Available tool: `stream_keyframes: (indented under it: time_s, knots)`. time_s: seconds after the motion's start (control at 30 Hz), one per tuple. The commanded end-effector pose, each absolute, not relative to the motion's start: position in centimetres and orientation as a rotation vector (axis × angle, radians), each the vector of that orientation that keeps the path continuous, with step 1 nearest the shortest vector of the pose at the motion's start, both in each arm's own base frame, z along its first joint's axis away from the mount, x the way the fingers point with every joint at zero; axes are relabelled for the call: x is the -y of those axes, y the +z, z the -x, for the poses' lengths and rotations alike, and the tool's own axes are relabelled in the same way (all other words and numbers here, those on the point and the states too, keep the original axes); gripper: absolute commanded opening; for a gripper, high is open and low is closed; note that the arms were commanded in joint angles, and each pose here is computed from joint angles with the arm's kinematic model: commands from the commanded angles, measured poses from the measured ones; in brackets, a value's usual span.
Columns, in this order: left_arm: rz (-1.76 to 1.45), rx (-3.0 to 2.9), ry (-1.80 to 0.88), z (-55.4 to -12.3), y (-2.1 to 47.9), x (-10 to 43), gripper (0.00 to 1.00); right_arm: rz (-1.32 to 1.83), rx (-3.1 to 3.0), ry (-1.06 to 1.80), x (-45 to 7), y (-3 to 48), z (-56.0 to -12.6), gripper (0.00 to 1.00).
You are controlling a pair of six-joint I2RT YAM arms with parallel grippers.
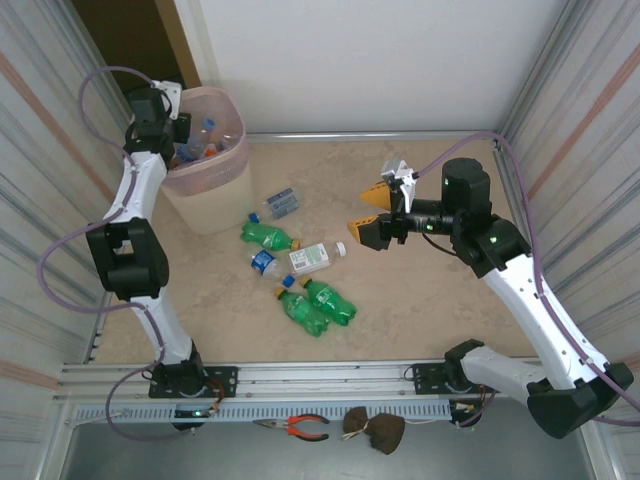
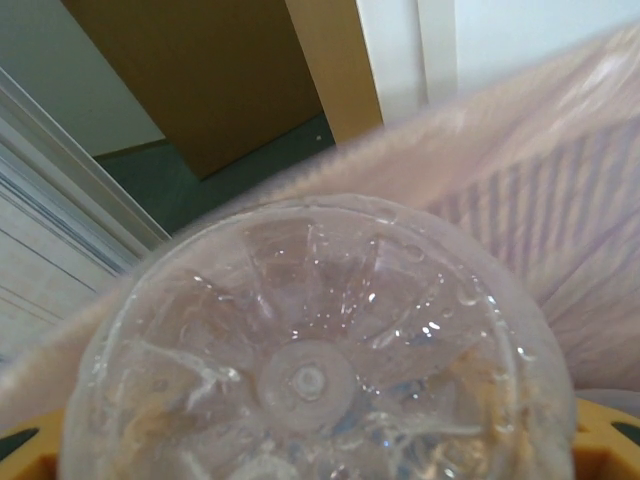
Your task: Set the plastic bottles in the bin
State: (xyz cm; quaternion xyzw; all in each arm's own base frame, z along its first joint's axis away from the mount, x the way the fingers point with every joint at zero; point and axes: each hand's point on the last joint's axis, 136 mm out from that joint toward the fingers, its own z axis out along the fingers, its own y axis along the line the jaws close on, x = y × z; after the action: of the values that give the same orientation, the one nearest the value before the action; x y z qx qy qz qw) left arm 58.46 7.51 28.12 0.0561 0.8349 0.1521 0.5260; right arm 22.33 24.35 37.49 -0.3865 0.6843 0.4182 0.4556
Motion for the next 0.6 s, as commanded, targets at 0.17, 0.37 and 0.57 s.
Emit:
stream_keyframes:
  time_s: [0.17,0.37,0.57]
  knots:
    - [-0.098,-2.122,0.326,-59.0,22.2,-8.3,0.51,0.956,-1.700,1.039,-24.1,36.8,-21.4,0.82]
    - [-0.091,-2.177,0.266,-59.0,19.6,-7.8,0.56,0.952,-1.700,1.032,-23.9,36.7,-21.3,0.82]
    - [-0.093,-2.182,0.220,-58.7,19.6,-7.2,0.65,0.950,-1.698,1.029,-23.8,36.9,-21.1,0.82]
